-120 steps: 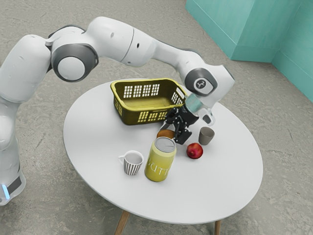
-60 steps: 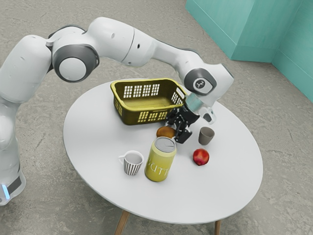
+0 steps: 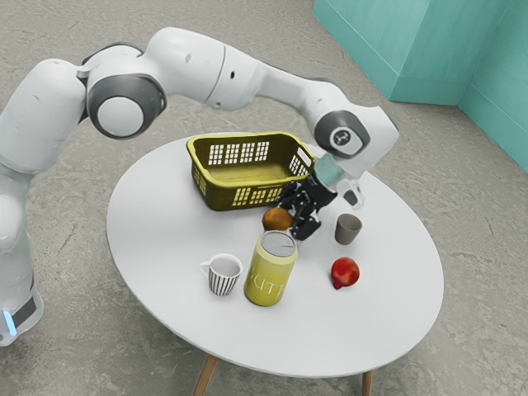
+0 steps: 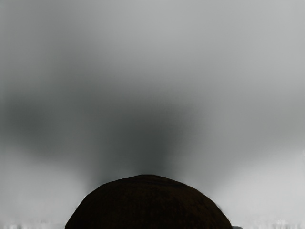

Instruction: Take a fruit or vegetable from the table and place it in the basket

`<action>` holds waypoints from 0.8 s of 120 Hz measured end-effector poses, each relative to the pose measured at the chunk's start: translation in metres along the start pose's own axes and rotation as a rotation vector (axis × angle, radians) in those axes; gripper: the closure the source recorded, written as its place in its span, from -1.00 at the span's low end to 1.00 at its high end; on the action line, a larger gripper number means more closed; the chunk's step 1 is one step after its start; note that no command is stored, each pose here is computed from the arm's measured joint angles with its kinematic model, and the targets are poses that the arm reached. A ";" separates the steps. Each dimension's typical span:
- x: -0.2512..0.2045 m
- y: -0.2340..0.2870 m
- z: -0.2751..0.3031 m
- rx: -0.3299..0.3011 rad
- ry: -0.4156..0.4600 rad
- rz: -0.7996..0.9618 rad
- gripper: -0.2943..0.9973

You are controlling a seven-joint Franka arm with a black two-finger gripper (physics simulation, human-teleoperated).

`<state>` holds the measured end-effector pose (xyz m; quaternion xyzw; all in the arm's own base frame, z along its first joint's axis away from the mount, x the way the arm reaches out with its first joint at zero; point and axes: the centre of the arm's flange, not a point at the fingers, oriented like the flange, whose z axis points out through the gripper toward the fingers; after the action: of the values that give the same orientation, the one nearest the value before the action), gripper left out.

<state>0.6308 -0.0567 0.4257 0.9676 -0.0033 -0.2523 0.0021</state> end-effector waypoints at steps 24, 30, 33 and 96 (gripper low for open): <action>-0.022 0.015 -0.037 0.010 0.024 0.013 0.00; -0.030 0.020 -0.049 0.015 0.035 0.018 0.01; -0.035 0.022 -0.057 0.017 0.044 0.019 0.02; -0.106 -0.065 -0.106 0.018 0.065 -0.177 0.01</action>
<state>0.5905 0.0089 0.5692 0.9718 0.0798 -0.2201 -0.0286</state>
